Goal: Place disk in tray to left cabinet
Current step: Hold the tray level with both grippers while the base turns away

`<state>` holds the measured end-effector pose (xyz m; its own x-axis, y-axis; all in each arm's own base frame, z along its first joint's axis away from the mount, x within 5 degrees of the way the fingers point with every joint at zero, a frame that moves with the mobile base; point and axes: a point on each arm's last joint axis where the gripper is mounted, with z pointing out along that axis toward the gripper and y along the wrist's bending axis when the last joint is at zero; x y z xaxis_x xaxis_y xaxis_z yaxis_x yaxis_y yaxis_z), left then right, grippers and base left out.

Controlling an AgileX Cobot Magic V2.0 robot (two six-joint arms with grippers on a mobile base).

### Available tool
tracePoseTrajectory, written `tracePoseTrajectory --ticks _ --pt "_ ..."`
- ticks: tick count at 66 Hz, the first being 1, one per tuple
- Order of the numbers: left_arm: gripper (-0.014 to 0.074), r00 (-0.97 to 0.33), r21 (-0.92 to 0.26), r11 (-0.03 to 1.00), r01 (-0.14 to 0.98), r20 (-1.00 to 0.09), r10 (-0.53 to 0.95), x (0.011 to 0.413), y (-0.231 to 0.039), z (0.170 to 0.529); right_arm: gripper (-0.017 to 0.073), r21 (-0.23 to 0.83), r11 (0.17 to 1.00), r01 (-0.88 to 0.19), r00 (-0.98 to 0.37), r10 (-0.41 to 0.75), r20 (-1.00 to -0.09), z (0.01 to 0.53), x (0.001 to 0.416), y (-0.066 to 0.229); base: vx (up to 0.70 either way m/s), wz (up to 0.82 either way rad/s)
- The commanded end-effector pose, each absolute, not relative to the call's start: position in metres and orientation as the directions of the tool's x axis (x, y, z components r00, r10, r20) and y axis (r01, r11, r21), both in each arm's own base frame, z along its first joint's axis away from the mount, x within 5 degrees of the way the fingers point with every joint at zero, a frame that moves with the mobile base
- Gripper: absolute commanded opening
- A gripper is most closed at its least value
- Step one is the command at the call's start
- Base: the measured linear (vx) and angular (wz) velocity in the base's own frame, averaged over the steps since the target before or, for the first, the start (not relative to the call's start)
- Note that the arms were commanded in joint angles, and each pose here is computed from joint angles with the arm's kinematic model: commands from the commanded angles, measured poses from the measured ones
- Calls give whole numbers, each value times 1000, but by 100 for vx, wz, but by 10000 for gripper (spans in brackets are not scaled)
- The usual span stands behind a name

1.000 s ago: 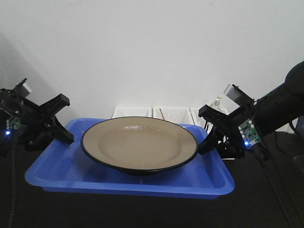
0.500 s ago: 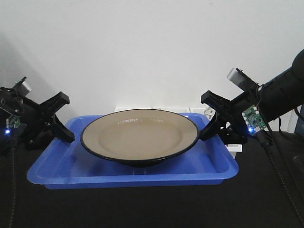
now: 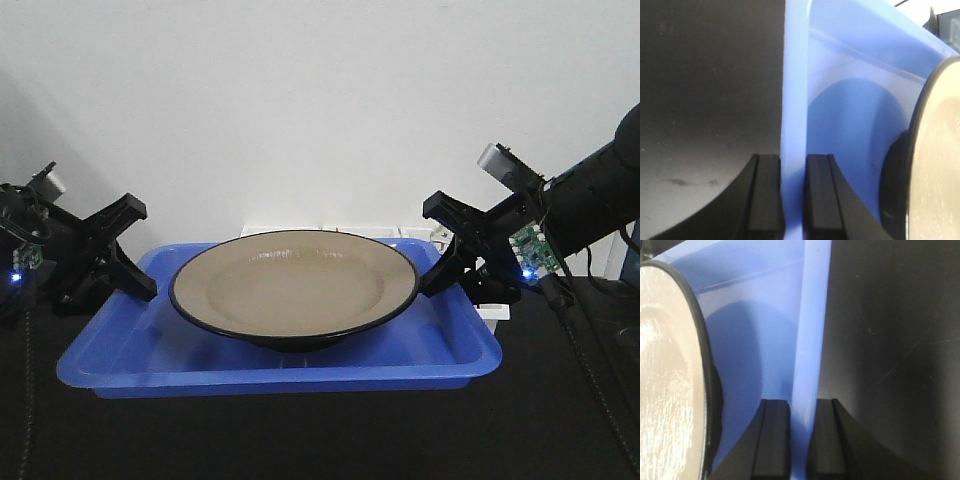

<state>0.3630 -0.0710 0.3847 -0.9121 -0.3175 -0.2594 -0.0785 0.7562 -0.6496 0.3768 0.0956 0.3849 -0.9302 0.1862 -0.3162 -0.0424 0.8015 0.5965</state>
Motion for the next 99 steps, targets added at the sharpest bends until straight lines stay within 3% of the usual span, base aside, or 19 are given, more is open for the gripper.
tracePoseTrajectory --ticks 1,70,99 --pt "-1 -901 -799 602 6 -265 -343 344 -92 427 -4 739 661 -133 -907 219 -359 428 357 114 0 0" --pt "-1 -901 -799 601 6 -266 -344 344 -92 427 -4 739 660 -133 -907 219 -359 428 357 114 -4 2" --pt "-1 -901 -799 601 6 -266 -344 344 -92 427 -4 739 660 -133 -907 219 -359 428 357 114 -16 42"
